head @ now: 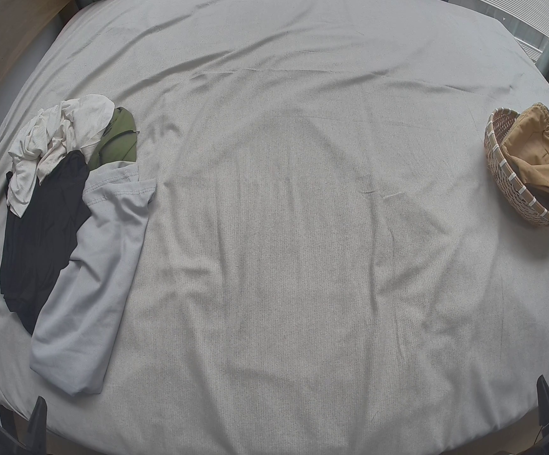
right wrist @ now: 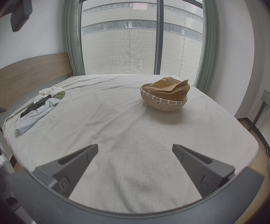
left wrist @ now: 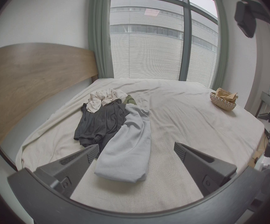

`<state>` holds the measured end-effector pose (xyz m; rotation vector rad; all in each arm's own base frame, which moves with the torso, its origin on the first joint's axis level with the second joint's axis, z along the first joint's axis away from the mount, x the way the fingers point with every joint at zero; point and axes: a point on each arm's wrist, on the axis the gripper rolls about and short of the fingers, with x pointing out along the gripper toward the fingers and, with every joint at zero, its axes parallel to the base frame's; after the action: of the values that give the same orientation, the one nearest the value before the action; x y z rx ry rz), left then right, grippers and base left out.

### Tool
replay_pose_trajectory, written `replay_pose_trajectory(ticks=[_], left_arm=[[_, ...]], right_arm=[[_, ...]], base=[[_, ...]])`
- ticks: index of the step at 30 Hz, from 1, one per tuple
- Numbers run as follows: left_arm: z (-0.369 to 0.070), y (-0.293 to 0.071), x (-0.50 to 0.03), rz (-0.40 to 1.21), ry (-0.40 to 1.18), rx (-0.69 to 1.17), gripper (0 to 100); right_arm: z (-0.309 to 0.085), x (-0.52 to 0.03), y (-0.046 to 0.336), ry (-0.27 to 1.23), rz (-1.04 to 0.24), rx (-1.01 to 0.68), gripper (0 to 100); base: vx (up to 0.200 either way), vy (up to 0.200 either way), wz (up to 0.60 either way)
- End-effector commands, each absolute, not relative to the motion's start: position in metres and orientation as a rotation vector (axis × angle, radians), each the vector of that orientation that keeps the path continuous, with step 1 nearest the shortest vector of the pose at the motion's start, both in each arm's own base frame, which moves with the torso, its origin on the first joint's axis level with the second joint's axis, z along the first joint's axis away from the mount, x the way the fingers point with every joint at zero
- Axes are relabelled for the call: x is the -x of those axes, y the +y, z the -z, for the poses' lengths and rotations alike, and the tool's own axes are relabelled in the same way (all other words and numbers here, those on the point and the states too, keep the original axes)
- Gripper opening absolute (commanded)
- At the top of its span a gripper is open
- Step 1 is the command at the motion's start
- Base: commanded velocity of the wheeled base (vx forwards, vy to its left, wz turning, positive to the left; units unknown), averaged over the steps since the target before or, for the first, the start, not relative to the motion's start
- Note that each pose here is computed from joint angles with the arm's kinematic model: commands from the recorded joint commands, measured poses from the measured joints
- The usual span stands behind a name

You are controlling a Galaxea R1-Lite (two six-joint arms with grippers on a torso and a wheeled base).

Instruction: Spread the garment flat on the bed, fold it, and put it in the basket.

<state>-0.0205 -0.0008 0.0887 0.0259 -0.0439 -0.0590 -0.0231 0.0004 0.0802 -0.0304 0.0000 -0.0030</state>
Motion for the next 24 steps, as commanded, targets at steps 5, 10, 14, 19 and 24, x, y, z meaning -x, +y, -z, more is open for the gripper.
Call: replay_pose_trajectory(ticks=[5,10,14,19,24], left_arm=[[-0.0813,0.0019,0.0229,-0.093,-0.054,-0.024,100],[-0.0744,-0.0007,0.0226,0.032,0.014,0.009,100],[-0.0758,-0.0006,0.0227,0.02,-0.002,0.0,100],[-0.0758,-0.0006,0.0227,0.018,-0.002,0.0,100],[-0.0758,-0.0006,0.0227,0.017,-0.002,0.0,100]], right_arm=[[-0.075,0.0228,0.0002,0.005,0.015,0.017,100],[-0.075,0.0228,0.0002,0.005,0.012,0.015,100],[-0.075,0.0228,0.0003,0.005,0.006,0.017,100],[-0.075,0.0228,0.0003,0.005,0.011,0.011,100],[-0.075,0.0228,0.0003,0.005,0.012,0.012,100]], base=[[0.0,0.0,0.0],[0.0,0.0,0.0],[0.0,0.0,0.0],[0.0,0.0,0.0],[0.0,0.0,0.0]])
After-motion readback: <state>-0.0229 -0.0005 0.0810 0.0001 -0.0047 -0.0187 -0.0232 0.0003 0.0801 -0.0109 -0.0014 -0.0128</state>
